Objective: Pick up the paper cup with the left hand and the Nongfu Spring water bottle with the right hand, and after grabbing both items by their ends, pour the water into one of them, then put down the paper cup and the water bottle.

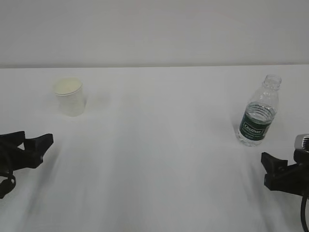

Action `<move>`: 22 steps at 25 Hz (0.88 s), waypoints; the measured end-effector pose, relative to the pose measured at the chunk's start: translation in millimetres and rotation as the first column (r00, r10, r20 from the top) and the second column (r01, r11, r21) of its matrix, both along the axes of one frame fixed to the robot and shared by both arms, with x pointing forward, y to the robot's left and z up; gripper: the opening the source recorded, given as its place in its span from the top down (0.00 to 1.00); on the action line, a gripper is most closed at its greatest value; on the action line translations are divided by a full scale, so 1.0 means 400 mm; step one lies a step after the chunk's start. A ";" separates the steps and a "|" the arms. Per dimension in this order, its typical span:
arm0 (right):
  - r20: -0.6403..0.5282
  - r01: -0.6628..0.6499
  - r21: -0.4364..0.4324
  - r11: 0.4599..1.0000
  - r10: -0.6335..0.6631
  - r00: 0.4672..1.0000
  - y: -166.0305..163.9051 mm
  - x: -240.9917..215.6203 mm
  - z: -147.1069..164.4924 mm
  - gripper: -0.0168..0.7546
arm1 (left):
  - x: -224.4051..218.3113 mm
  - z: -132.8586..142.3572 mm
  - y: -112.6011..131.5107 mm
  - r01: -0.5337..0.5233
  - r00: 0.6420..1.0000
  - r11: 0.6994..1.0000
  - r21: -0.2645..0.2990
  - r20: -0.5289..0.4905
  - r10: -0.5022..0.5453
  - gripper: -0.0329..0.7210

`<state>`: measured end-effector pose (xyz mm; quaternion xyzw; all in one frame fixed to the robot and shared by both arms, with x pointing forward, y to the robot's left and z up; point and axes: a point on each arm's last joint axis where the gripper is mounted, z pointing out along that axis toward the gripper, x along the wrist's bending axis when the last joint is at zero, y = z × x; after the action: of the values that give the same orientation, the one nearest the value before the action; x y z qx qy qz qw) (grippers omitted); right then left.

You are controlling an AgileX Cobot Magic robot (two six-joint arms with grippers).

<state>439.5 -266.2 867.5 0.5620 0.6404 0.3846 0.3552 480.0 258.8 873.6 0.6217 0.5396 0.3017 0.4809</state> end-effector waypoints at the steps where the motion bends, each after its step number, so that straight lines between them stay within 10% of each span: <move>1: -0.002 -0.004 0.000 1.000 0.004 1.000 0.002 0.004 -0.003 0.23 | 0.007 0.003 -0.001 -0.001 1.000 1.000 -0.003 0.009 0.001 0.21; 22: 0.058 -0.036 0.010 0.999 0.035 0.998 0.025 0.088 -0.009 0.23 | 0.045 -0.022 -0.011 0.020 1.000 1.000 -0.022 -0.003 -0.020 0.19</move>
<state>474.8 -256.2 863.9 0.5412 0.6375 0.4105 0.3635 498.1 254.4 864.7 0.6222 0.5377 0.2898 0.4897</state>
